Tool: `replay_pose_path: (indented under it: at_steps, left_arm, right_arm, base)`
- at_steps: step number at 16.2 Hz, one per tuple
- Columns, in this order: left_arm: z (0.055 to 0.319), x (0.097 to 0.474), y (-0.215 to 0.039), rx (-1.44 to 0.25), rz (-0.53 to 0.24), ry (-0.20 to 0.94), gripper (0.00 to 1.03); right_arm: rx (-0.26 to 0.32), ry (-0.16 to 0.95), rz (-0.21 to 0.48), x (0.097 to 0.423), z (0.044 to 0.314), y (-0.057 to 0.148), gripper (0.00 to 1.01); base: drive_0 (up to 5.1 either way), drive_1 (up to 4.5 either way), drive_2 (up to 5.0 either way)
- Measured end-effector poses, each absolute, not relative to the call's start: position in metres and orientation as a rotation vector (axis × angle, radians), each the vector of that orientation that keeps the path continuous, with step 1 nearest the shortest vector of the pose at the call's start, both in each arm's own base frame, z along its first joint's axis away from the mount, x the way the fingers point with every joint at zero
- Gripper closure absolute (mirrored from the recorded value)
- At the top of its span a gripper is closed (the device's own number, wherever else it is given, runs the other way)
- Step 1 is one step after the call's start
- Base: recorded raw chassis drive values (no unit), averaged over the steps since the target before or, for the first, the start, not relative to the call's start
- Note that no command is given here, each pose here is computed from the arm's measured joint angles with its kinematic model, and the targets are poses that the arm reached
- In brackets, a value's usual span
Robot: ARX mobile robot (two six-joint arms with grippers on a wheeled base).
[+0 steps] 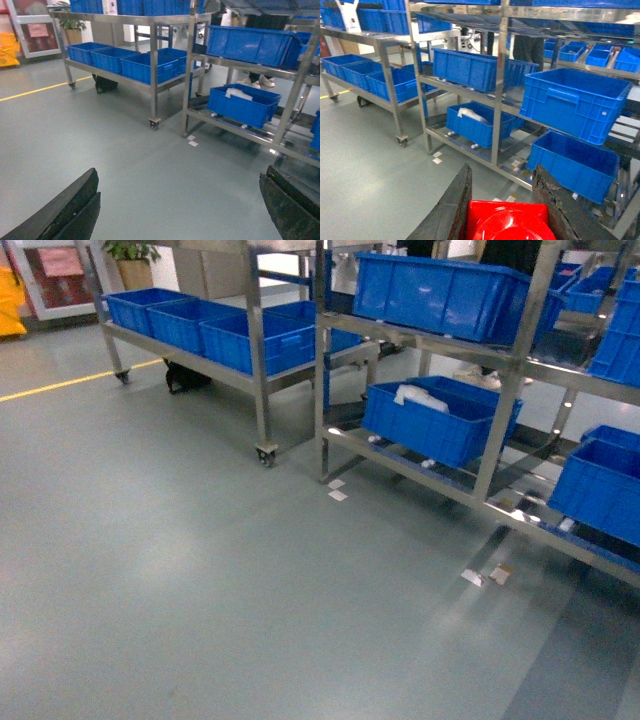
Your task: Pick red block from blue box to shelf
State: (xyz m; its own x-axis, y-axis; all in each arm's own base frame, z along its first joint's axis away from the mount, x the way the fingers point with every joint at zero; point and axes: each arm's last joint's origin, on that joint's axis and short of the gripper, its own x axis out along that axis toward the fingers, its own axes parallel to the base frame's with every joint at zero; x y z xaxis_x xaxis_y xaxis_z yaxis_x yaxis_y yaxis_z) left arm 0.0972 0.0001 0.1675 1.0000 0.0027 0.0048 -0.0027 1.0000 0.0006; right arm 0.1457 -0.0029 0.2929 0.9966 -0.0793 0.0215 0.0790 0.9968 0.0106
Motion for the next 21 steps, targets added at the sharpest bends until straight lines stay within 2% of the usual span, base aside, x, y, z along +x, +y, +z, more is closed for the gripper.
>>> replay_pose_path:
  at_steps: [15, 17, 21]
  left_arm:
    - [0.1675, 0.0972, 0.0, 0.001, 0.001, -0.005, 0.05]
    - [0.1675, 0.0972, 0.0, 0.001, 0.001, -0.006, 0.05]
    - [0.1674, 0.0972, -0.0001, 0.001, 0.0, -0.004, 0.05]
  right_arm:
    - [0.01, -0.022, -0.08, 0.1457, 0.2929, -0.003, 0.72]
    - [0.01, -0.023, -0.08, 0.1456, 0.293, -0.003, 0.72]
    - [0.01, -0.028, -0.081, 0.1447, 0.2936, -0.0031, 0.72]
  base:
    - [-1.6, -1.58, -1.6]
    - [-1.4, 1.1, -4.0]
    - [-0.1, 4.06, -4.2]
